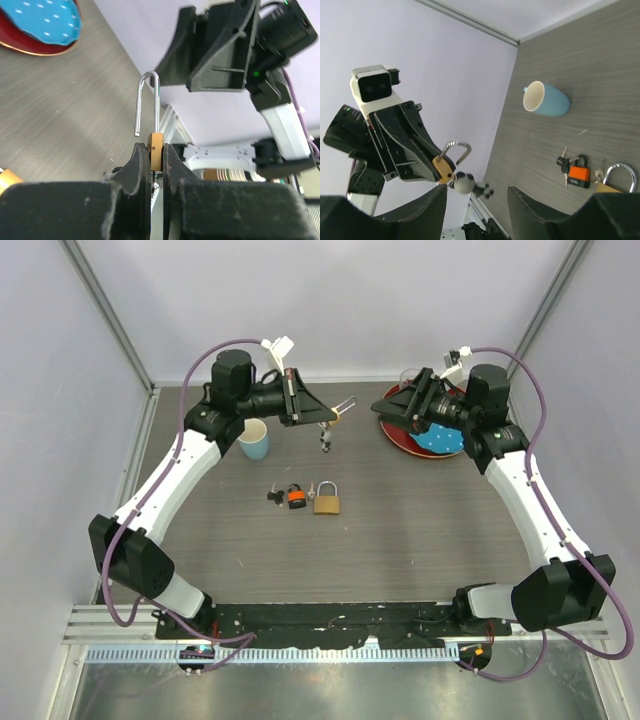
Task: Lock with the key
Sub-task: Pick up the lock from the center of the board, then lock the lock.
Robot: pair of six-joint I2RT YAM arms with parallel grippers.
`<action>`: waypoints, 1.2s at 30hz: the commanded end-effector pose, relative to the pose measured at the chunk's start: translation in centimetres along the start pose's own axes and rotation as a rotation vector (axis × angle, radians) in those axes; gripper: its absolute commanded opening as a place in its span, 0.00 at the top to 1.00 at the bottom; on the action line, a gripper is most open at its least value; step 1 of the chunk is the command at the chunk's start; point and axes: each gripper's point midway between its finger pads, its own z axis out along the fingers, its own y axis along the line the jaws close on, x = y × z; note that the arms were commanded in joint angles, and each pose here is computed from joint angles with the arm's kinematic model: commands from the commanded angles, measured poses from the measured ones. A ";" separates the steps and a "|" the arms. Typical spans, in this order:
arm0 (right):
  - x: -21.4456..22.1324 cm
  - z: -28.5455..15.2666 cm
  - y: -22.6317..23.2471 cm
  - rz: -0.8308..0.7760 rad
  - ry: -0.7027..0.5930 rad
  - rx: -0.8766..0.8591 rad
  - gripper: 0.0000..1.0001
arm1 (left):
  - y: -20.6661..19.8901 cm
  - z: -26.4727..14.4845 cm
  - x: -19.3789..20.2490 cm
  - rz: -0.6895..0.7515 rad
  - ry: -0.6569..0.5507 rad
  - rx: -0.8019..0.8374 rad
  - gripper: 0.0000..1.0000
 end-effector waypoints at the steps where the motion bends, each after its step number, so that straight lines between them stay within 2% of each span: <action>1: -0.6 -1.2 5.1 -0.238 0.004 -0.198 0.45 | -5.8 -1.6 0.4 0.091 0.085 0.221 1.00; 8: -0.5 -2.0 7.6 -0.347 0.007 -0.299 0.45 | -7.3 -2.2 1.4 0.082 0.157 0.302 1.00; 19: 1.1 -2.4 9.9 -0.355 0.058 -0.417 0.42 | -7.6 -1.8 1.3 0.069 0.161 0.335 1.00; 24: 1.9 -2.3 10.4 -0.355 0.093 -0.438 0.45 | -7.5 -1.7 1.2 0.062 0.151 0.337 1.00; 28: 2.9 -2.1 10.6 -0.359 0.126 -0.449 0.52 | -7.8 -1.7 1.1 0.062 0.144 0.354 1.00; 31: 2.8 -1.8 10.6 -0.350 0.119 -0.434 0.61 | -7.9 -1.7 1.1 0.060 0.147 0.356 1.00; 34: 2.4 -1.4 10.2 -0.338 0.111 -0.407 0.83 | -7.9 -1.7 1.1 0.061 0.145 0.356 1.00; 35: 2.5 -1.2 9.9 -0.321 0.116 -0.390 0.93 | -7.9 -1.6 1.1 0.059 0.144 0.355 1.00; 36: 2.3 -1.1 9.8 -0.316 0.102 -0.378 0.97 | -7.9 -1.6 1.0 0.057 0.140 0.355 1.00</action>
